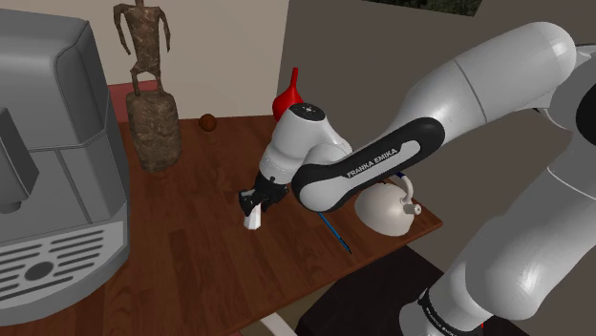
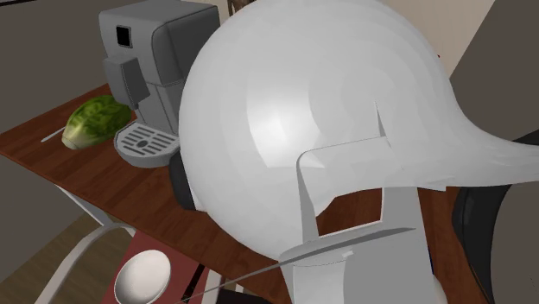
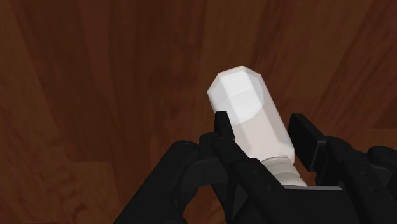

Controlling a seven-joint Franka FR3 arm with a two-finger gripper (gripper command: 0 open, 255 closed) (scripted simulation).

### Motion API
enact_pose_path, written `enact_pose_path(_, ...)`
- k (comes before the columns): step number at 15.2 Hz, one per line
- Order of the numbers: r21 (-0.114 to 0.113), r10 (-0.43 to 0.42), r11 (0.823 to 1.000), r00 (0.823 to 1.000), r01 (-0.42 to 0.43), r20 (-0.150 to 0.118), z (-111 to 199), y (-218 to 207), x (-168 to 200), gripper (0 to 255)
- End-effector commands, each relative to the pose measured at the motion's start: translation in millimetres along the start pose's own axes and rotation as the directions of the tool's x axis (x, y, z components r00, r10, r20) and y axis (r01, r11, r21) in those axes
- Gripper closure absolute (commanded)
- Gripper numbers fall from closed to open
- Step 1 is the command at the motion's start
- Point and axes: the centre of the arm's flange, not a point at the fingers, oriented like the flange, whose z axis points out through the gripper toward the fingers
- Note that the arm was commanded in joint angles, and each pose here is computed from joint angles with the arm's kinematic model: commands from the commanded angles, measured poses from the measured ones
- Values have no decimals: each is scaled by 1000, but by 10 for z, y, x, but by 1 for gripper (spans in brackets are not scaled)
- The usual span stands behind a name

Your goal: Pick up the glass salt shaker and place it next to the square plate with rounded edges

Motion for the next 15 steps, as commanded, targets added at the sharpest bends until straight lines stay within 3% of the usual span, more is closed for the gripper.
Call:
enact_pose_path(1,0,0,1000,1000,0,1,2,1,-1,255)
enact_pose_path(15,0,0,1000,1000,0,1,-607,-76,152,255)
